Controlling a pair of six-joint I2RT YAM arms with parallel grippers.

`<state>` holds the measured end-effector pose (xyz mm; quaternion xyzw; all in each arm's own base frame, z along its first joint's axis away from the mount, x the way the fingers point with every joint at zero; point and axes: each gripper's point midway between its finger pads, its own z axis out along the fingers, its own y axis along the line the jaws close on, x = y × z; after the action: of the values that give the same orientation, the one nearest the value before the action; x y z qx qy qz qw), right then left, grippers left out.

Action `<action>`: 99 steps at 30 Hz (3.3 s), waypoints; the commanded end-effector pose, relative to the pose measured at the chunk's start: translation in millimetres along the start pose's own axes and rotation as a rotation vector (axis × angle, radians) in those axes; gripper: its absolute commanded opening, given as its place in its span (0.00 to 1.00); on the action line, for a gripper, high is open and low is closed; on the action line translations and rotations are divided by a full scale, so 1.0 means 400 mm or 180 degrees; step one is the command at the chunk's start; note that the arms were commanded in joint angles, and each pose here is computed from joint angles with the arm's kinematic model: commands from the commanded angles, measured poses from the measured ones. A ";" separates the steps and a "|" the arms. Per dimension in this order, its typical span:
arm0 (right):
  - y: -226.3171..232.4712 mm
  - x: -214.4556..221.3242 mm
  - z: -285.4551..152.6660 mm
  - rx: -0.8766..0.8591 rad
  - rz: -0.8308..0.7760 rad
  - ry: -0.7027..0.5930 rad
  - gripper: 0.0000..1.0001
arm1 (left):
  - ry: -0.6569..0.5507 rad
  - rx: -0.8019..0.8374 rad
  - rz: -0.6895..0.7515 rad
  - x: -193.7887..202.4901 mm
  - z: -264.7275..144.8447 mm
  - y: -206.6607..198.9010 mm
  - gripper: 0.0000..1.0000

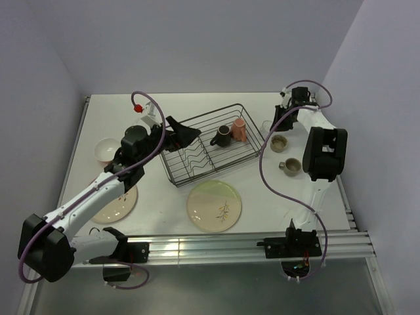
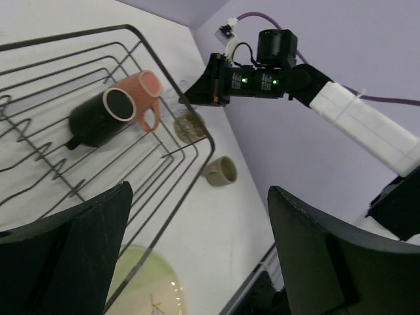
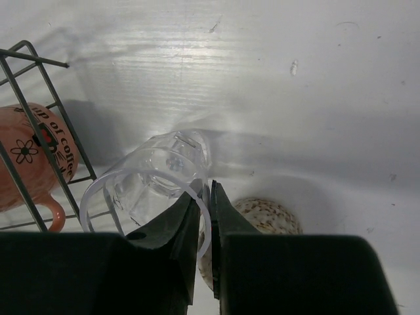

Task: Load the mixed dishes into the dish rack

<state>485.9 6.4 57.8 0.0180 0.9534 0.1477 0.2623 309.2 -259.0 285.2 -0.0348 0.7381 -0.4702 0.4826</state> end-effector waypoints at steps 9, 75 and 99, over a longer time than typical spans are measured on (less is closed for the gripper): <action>0.108 -0.295 -0.426 -0.0342 -0.0999 -0.2035 0.00 | 0.0233 0.0816 -0.0962 -0.052 0.118 -0.165 0.92; 0.771 0.114 -0.724 -0.1251 -0.4372 -0.4590 0.00 | 0.1913 0.2345 -0.1333 0.005 0.032 -0.322 0.71; 0.689 0.153 -0.723 -0.1001 -0.4064 -0.4302 0.87 | 0.1284 0.1213 -0.0743 -0.041 0.132 -0.132 0.02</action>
<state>273.2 214.1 334.5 -0.4895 0.3749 0.0717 0.7840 317.3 -320.5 320.7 0.0451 0.6812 -0.7091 0.1763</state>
